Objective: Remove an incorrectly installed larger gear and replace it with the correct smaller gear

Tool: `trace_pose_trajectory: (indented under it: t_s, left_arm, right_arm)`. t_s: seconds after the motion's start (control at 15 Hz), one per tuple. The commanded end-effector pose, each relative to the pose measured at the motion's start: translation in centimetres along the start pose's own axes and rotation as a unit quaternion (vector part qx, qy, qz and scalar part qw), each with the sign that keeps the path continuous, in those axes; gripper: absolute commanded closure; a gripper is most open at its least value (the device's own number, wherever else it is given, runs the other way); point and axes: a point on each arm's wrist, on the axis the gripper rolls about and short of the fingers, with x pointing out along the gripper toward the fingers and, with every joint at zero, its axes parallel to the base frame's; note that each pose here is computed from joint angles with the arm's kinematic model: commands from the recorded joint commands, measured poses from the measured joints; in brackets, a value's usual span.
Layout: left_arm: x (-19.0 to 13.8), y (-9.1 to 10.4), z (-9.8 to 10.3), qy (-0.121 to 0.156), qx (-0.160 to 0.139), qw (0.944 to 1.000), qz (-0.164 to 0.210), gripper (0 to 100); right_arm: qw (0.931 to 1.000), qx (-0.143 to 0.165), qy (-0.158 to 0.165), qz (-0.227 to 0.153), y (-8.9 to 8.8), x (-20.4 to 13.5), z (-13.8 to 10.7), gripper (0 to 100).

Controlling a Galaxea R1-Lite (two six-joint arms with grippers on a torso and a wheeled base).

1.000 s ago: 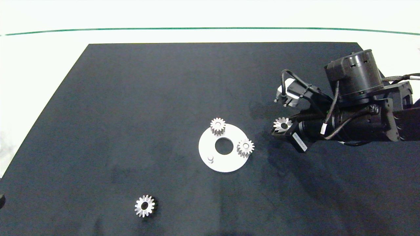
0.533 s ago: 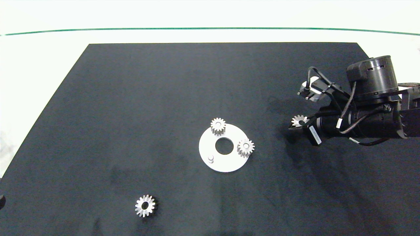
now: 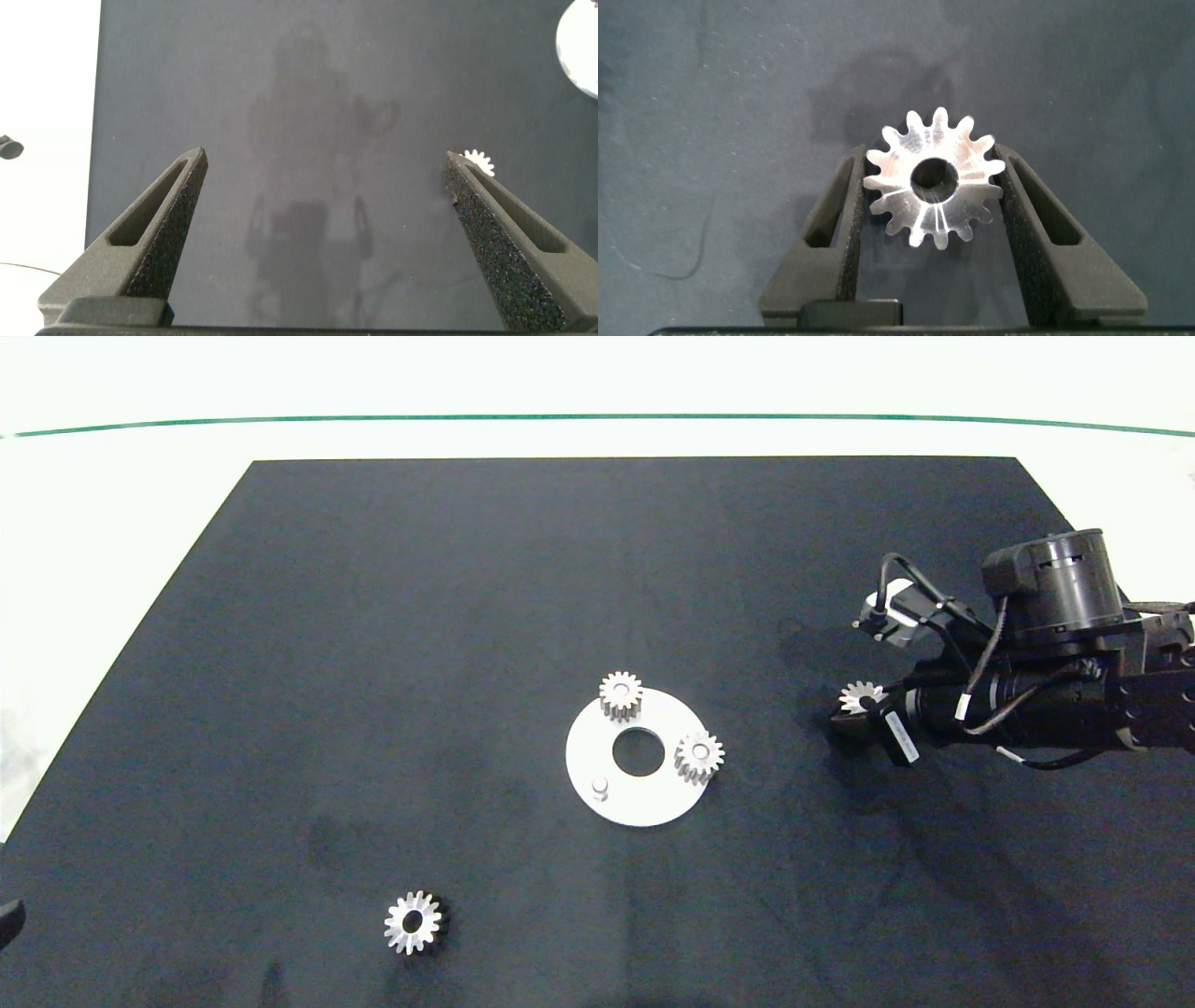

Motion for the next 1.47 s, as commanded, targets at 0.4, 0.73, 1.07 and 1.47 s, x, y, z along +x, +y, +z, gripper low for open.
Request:
trace_pose_trajectory:
  t_s: [0.4,0.73,1.07,1.47]
  left_arm:
    - [0.3,0.0,-0.8,0.015,0.018,0.9997,-0.006,0]
    - [1.1,-0.2,-2.0,0.039,0.064,0.9955,-0.058,0]
    - [2.1,-0.9,-4.0,0.070,0.143,0.9676,-0.196,0]
    - [5.0,-3.3,-4.9,0.124,0.180,0.9316,-0.290,0]
  right_arm:
    - [0.9999,0.009,-0.009,-0.009,-0.2,-2.9,-0.9,0]
    - [0.9978,0.027,-0.037,-0.049,-1.8,-7.4,-1.5,0]
    - [0.9939,0.067,-0.050,-0.072,-1.9,-13.8,-2.8,0]
    - [0.9898,0.077,-0.074,-0.094,-1.5,-17.8,-3.7,0]
